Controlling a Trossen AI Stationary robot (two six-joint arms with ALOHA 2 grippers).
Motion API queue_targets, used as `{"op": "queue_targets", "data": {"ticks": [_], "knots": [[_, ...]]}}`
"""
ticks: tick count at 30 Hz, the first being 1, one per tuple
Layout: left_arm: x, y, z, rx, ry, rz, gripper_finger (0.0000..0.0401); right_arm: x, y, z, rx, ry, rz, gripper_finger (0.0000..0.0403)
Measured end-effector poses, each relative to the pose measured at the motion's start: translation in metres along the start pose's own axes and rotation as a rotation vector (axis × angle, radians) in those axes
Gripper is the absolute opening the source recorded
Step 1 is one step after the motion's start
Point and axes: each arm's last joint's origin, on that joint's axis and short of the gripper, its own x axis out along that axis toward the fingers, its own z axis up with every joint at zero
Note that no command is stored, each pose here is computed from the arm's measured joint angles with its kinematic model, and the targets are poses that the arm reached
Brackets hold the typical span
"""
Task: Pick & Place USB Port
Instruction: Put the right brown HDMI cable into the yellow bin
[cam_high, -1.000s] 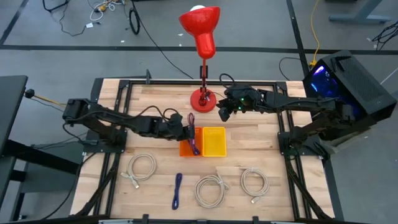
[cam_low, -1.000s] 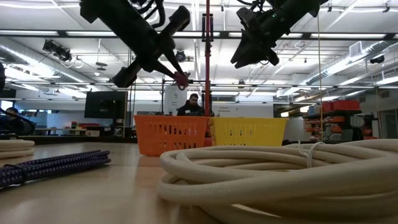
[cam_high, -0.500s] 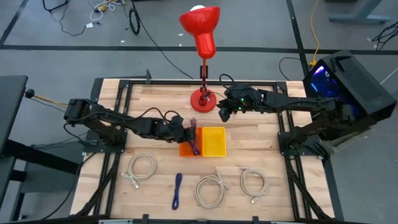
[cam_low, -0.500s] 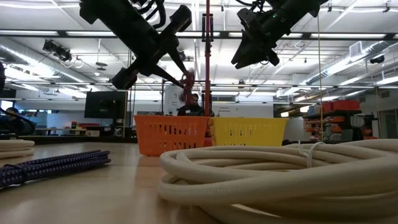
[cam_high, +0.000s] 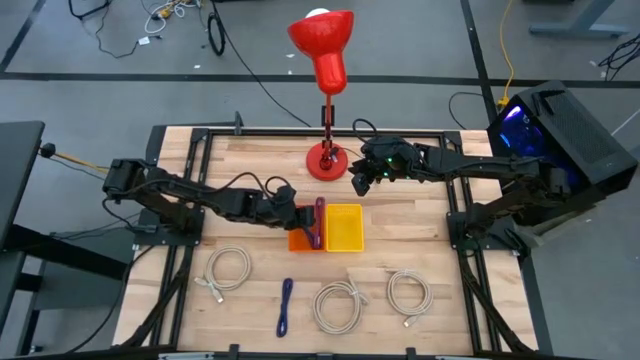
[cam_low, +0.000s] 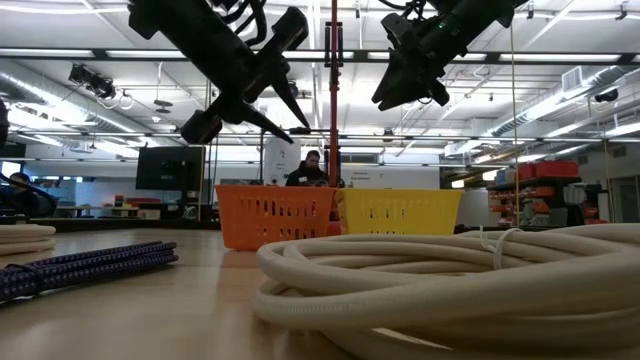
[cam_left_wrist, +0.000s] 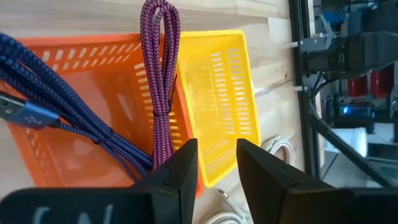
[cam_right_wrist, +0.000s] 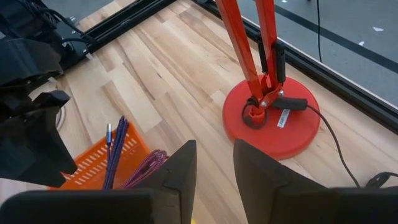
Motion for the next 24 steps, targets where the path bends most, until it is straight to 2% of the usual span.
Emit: {"op": "queue_targets", "data": {"ticks": [6,10,13,18,21,24], "knots": [[0.000,0.000,0.001,0.007,0.056,-0.010,0.0118,0.000,0.000,-0.001,-0.001,0.008,-0.003,0.0110],[-0.009,-0.010,-0.002,0.042,0.074,-0.101,0.0117,0.000,-0.001,-0.002,-0.003,0.021,-0.009,0.0110],[-0.031,-0.023,0.004,0.094,-0.033,-0.192,0.0117,0.000,-0.001,-0.002,0.000,0.027,0.000,0.0110],[-0.082,-0.036,0.033,0.160,-0.218,-0.311,0.0117,-0.001,0.006,-0.005,-0.003,0.064,0.079,0.0110],[-0.106,-0.040,0.041,0.186,-0.276,-0.374,0.0117,-0.004,0.020,-0.010,-0.023,0.092,0.179,0.0110],[-0.118,-0.040,0.044,0.217,-0.300,-0.398,0.0117,-0.008,0.037,-0.019,-0.062,0.120,0.232,0.0110]]}}
